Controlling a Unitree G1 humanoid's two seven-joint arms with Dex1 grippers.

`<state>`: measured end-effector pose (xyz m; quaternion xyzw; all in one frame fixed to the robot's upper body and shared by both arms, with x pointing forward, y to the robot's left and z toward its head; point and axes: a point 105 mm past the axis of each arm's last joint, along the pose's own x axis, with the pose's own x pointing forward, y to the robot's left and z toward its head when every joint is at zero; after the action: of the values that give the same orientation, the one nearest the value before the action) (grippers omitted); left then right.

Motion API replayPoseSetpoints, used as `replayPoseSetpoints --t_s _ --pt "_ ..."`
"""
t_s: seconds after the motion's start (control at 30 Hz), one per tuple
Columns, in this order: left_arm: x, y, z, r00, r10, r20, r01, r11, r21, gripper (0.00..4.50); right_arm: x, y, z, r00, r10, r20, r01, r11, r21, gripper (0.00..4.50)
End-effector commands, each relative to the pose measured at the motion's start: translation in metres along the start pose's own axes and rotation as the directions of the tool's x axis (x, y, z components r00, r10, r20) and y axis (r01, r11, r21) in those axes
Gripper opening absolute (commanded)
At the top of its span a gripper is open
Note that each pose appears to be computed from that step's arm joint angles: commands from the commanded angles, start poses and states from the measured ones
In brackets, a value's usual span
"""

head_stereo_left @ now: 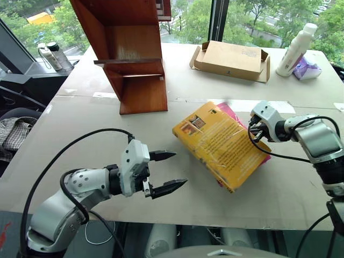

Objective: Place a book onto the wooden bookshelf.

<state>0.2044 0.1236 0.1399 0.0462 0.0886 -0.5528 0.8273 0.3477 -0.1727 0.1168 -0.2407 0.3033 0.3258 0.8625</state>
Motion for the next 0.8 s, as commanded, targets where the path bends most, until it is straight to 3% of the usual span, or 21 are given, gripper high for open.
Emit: replayPoseSetpoints --t_s 0.03,0.1,0.2,0.3,0.33,0.37,0.43,0.63,0.8 --pt "-0.009 0.003 0.002 0.996 0.060 0.071 -0.051 0.991 -0.123 4.50 -0.028 -0.016 0.009 0.992 -0.085 0.098 0.093 0.992 -0.080 0.04" --pt "-0.015 0.006 -0.002 0.991 0.101 0.090 -0.081 0.975 -0.207 4.50 -0.049 -0.031 0.013 0.971 -0.152 0.186 0.174 0.979 -0.106 0.04" --pt "-0.022 0.007 -0.008 0.982 0.147 0.117 -0.099 0.935 -0.342 4.50 -0.082 -0.036 -0.003 0.959 -0.140 0.248 0.162 0.984 -0.072 0.83" --pt "-0.027 0.006 -0.009 0.973 0.168 0.160 -0.070 0.870 -0.489 4.50 -0.124 -0.012 -0.004 0.904 0.010 0.428 0.022 0.997 -0.070 2.18" --pt "-0.028 0.006 -0.009 0.972 0.167 0.165 -0.059 0.854 -0.517 4.50 -0.135 -0.005 -0.006 0.892 0.055 0.450 -0.016 0.996 -0.089 2.88" --pt "-0.029 0.008 -0.008 0.972 0.166 0.167 -0.052 0.841 -0.538 4.50 -0.141 0.001 -0.008 0.886 0.084 0.456 -0.038 0.993 -0.109 3.16" --pt "-0.033 0.014 -0.008 0.973 0.163 0.163 -0.041 0.817 -0.574 4.50 -0.154 0.009 -0.011 0.876 0.142 0.462 -0.089 0.987 -0.135 4.27" --pt "-0.036 0.030 -0.013 0.980 0.150 0.134 -0.036 0.787 -0.616 4.50 -0.170 -0.002 -0.005 0.830 0.237 0.505 -0.175 0.970 -0.168 4.40" --pt "-0.030 0.027 -0.018 0.984 0.127 0.124 -0.012 0.746 -0.666 4.50 -0.171 -0.012 0.015 0.777 0.340 0.529 -0.206 0.933 -0.296 4.40"
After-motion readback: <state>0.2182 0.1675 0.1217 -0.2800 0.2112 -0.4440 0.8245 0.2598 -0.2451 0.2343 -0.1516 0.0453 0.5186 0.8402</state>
